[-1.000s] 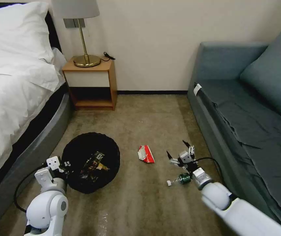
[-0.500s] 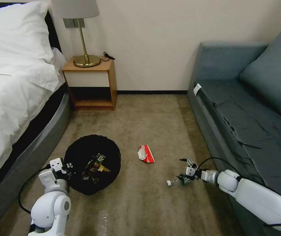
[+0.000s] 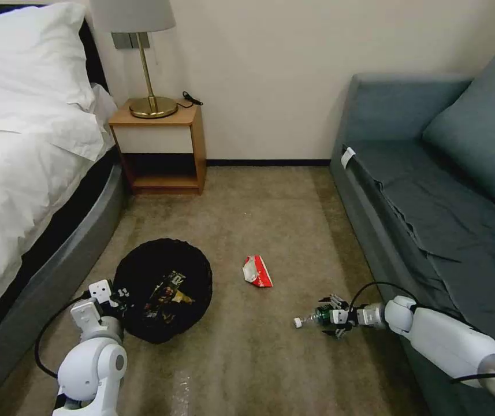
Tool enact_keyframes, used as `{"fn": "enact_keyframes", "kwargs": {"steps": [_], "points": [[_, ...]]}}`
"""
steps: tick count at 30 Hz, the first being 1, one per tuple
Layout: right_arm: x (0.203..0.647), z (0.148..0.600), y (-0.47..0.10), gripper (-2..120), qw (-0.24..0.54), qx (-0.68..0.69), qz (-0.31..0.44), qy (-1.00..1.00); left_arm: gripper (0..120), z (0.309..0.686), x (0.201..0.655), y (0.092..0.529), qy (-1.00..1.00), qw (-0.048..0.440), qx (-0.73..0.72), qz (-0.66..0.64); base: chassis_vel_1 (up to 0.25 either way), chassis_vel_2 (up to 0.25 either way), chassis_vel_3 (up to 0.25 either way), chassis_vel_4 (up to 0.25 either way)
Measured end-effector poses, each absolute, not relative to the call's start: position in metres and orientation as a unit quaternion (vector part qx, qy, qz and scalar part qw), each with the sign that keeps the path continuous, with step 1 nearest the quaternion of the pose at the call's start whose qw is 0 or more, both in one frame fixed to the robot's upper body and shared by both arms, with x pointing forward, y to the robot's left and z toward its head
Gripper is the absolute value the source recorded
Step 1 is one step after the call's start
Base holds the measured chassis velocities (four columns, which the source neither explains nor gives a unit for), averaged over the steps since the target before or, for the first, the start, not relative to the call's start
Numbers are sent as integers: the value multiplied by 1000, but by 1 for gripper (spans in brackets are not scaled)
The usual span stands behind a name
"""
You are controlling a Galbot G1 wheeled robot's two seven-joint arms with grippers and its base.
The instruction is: Pick up the trash bin, then pick up the garbage on the floor and place it into the trash bin.
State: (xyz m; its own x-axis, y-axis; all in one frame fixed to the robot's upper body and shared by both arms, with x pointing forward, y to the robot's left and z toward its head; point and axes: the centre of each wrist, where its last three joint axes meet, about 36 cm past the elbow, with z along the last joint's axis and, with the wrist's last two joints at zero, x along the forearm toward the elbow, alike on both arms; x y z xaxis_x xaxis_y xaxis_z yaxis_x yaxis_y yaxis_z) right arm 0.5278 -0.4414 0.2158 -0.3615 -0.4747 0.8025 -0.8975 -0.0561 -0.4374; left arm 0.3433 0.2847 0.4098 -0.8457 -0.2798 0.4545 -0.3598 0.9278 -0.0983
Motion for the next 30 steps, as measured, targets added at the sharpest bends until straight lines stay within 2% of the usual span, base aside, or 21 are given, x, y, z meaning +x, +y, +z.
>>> {"fn": "enact_keyframes", "kwargs": {"steps": [8,30], "points": [[531,205,-440,100,218,505,500,-669,3,408,343,285,-956,222,168,89,0,0,0,0],[537,174,-384,99,224,509,482,-677,3,406,340,286,-956,223,169,86,-5,-1,-1,-1]]}}
